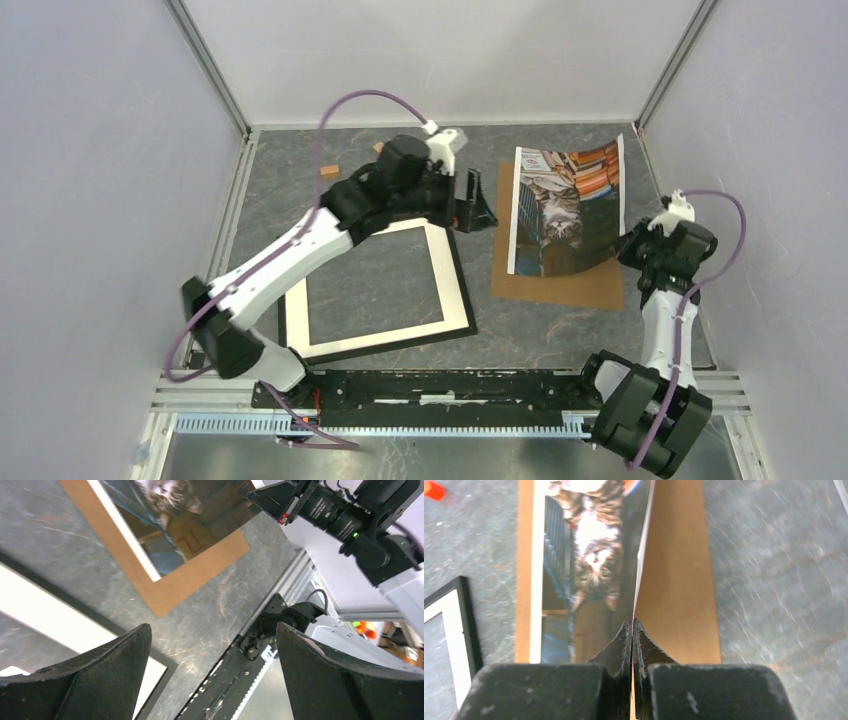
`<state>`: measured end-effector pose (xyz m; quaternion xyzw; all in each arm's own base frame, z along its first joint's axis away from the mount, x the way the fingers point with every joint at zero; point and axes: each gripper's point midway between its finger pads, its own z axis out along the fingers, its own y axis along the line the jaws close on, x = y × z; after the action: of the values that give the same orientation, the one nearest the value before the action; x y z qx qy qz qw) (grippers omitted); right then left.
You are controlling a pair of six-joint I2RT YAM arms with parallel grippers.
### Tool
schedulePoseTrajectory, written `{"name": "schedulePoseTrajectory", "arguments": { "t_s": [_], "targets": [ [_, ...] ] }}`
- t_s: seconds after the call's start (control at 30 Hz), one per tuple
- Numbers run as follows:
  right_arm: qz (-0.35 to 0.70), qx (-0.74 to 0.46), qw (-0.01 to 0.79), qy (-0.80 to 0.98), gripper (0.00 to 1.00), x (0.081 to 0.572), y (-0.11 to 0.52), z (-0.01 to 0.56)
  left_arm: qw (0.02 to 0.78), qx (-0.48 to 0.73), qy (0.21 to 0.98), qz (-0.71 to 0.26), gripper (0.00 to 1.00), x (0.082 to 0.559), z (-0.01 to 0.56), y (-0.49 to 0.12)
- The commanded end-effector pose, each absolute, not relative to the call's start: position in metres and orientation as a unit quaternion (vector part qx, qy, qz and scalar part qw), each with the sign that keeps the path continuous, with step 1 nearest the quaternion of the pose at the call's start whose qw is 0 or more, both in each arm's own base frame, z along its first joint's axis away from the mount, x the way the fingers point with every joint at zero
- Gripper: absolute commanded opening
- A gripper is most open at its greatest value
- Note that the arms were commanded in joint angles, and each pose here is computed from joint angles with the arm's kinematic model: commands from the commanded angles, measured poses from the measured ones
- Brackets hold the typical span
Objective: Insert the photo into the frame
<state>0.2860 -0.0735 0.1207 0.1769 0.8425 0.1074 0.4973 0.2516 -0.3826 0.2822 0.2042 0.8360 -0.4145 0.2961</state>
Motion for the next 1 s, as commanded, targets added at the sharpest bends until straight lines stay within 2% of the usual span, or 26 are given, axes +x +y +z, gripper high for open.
{"name": "schedulePoseTrajectory", "arguments": {
  "t_s": [0.0, 0.23, 0.37, 0.47, 0.63, 0.8, 0.97],
  "targets": [
    [0.083, 0.090, 0.537, 0.835, 0.00, 0.318, -0.058, 0.192, 0.367, 0.215, 0.845, -0.323, 1.00, 0.249, 0.294, -0.318],
    [0.015, -0.083, 0.574, 0.814, 0.00, 0.362, 0.002, 0.323, 0.481, 0.154, 0.812, -0.294, 1.00, 0.234, 0.362, -0.251],
    [-0.012, -0.205, 0.573, 0.793, 0.00, 0.372, 0.073, 0.364, 0.565, 0.093, 0.760, -0.308, 1.00, 0.217, 0.424, -0.204],
    [-0.020, -0.301, 0.560, 0.772, 0.00, 0.366, 0.142, 0.367, 0.624, 0.061, 0.706, -0.328, 1.00, 0.196, 0.475, -0.168],
    [-0.029, -0.449, 0.525, 0.723, 0.00, 0.326, 0.259, 0.337, 0.677, 0.018, 0.655, -0.335, 1.00, 0.169, 0.519, -0.119],
    [-0.088, -0.617, 0.454, 0.637, 0.00, 0.234, 0.367, 0.258, 0.681, -0.003, 0.655, -0.327, 1.00, 0.163, 0.518, -0.103],
    [-0.126, -0.712, 0.389, 0.571, 0.00, 0.167, 0.381, 0.152, 0.667, -0.002, 0.666, -0.334, 1.00, 0.166, 0.507, -0.111]
  ]
}}
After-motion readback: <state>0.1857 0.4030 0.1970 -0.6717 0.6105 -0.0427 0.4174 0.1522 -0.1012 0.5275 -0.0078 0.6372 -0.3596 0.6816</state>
